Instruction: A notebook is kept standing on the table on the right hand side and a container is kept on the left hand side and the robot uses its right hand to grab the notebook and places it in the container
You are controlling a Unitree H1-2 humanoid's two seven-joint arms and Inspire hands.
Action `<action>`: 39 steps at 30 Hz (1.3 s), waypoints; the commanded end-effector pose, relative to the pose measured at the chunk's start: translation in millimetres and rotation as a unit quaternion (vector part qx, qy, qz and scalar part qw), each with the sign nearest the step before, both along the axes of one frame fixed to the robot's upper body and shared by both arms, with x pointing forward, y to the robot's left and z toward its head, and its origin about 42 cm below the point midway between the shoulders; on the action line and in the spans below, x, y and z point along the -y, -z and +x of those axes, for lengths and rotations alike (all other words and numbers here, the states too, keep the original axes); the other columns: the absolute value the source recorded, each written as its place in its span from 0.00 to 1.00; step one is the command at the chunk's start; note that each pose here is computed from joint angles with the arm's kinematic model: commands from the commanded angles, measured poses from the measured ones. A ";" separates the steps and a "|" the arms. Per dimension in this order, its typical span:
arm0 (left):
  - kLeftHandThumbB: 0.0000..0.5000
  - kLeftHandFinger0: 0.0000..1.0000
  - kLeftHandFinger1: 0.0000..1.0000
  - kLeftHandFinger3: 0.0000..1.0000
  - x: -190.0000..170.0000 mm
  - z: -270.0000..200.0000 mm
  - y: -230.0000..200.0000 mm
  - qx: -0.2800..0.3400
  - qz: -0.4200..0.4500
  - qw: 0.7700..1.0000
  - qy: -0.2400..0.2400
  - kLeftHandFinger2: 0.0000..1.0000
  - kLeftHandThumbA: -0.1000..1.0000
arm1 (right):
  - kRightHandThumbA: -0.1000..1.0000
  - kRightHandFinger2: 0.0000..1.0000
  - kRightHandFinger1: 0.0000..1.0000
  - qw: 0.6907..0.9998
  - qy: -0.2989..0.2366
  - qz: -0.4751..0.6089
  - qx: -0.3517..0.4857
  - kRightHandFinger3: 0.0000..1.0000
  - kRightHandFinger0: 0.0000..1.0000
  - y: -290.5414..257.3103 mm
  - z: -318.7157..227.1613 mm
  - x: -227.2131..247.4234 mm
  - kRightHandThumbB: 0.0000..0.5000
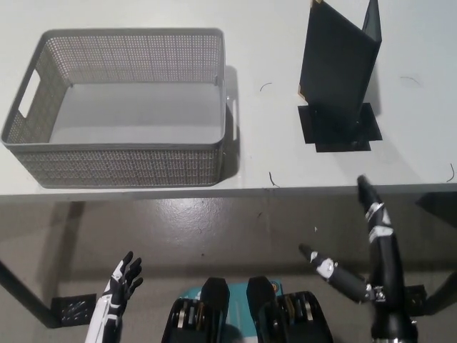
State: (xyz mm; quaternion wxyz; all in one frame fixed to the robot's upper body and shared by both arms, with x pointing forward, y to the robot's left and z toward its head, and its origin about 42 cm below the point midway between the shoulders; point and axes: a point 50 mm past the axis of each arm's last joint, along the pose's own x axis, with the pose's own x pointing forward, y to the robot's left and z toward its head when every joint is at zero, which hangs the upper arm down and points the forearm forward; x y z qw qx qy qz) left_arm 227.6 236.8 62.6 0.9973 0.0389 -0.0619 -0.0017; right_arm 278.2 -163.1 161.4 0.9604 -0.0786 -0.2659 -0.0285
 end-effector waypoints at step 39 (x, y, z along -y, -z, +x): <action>0.43 1.00 1.00 1.00 -4.0 -19.8 10.9 0.020 0.023 0.999 0.027 1.00 1.00 | 1.00 1.00 1.00 0.985 0.068 0.127 -0.093 1.00 1.00 -52.9 196.7 21.2 0.88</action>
